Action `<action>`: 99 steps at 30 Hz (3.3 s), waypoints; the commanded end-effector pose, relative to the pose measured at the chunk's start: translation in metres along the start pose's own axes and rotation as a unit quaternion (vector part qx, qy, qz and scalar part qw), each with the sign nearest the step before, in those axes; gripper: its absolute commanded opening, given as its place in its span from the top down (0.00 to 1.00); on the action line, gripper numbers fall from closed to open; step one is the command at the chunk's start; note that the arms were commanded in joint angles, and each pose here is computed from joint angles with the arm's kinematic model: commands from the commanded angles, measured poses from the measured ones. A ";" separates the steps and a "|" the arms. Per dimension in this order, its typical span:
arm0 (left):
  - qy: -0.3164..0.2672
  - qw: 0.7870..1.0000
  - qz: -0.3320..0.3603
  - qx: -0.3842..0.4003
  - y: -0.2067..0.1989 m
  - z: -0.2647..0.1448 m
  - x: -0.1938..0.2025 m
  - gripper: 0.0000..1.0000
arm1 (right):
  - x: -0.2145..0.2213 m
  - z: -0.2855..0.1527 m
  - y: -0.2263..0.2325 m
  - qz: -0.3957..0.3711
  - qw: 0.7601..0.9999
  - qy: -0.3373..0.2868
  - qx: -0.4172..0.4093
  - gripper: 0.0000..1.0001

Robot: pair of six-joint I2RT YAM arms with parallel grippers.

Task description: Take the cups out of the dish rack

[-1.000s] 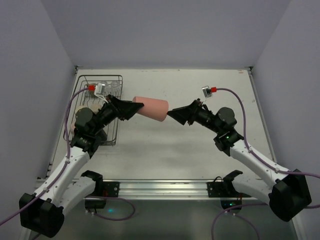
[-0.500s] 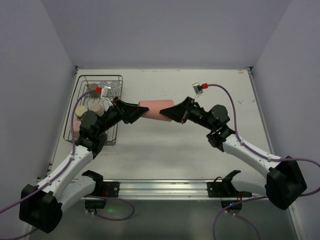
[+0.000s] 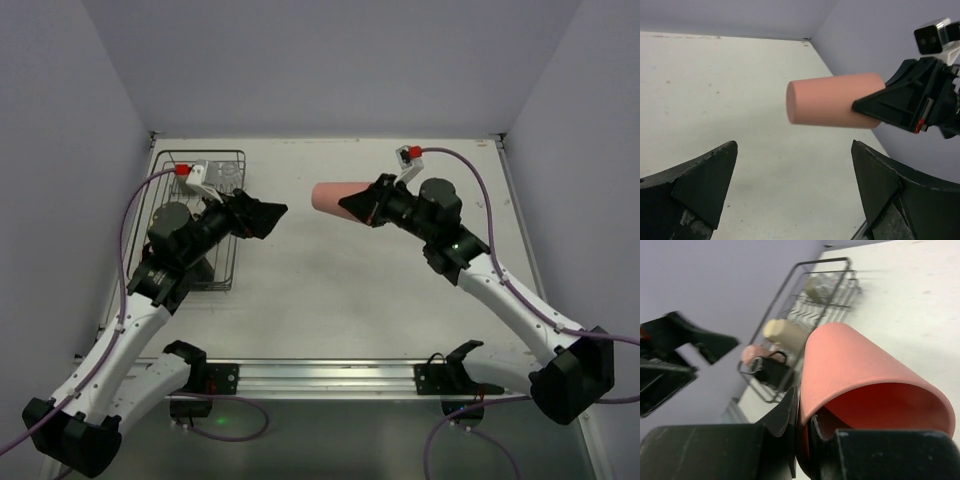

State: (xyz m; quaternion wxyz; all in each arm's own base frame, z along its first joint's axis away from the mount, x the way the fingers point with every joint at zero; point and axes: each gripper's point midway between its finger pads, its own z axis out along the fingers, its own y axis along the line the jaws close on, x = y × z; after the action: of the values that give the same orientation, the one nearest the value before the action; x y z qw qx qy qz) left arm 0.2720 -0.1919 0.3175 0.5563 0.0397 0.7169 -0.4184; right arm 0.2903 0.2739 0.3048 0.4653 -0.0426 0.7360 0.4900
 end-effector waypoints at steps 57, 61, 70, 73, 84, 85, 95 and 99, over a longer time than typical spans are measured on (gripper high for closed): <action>-0.006 0.820 0.029 -0.572 0.177 -0.162 0.038 0.05 | -0.115 -0.049 -0.177 -0.144 0.922 0.054 0.355 0.13; 0.012 0.802 0.020 -0.597 0.191 -0.165 0.046 0.07 | -0.111 -0.043 -0.161 -0.143 0.937 0.052 0.315 0.13; 0.055 0.791 -0.011 -0.610 0.236 -0.153 0.070 0.05 | -0.102 -0.035 -0.147 -0.153 0.944 0.061 0.285 0.13; 0.061 0.792 -0.008 -0.607 0.241 -0.146 0.071 0.04 | -0.097 -0.029 -0.142 -0.155 0.947 0.067 0.275 0.14; 0.078 0.800 -0.016 -0.595 0.247 -0.138 0.087 0.21 | -0.088 -0.020 -0.133 -0.172 0.943 0.079 0.273 0.14; 0.077 0.801 -0.018 -0.593 0.246 -0.138 0.087 0.24 | -0.089 -0.019 -0.130 -0.170 0.945 0.076 0.267 0.14; 0.014 0.840 -0.005 -0.542 0.210 -0.135 0.041 0.79 | -0.087 -0.012 -0.080 -0.162 0.969 0.044 0.181 0.14; -0.012 0.865 0.005 -0.502 0.187 -0.129 0.015 0.85 | -0.079 -0.005 -0.049 -0.138 0.983 0.031 0.117 0.14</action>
State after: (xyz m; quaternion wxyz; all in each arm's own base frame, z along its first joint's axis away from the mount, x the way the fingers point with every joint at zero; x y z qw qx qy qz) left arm 0.2459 0.0104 0.1436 0.4332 -0.2568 0.8630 0.0404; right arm 0.3710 0.1908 0.2951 0.4824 -0.0945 0.8318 0.2577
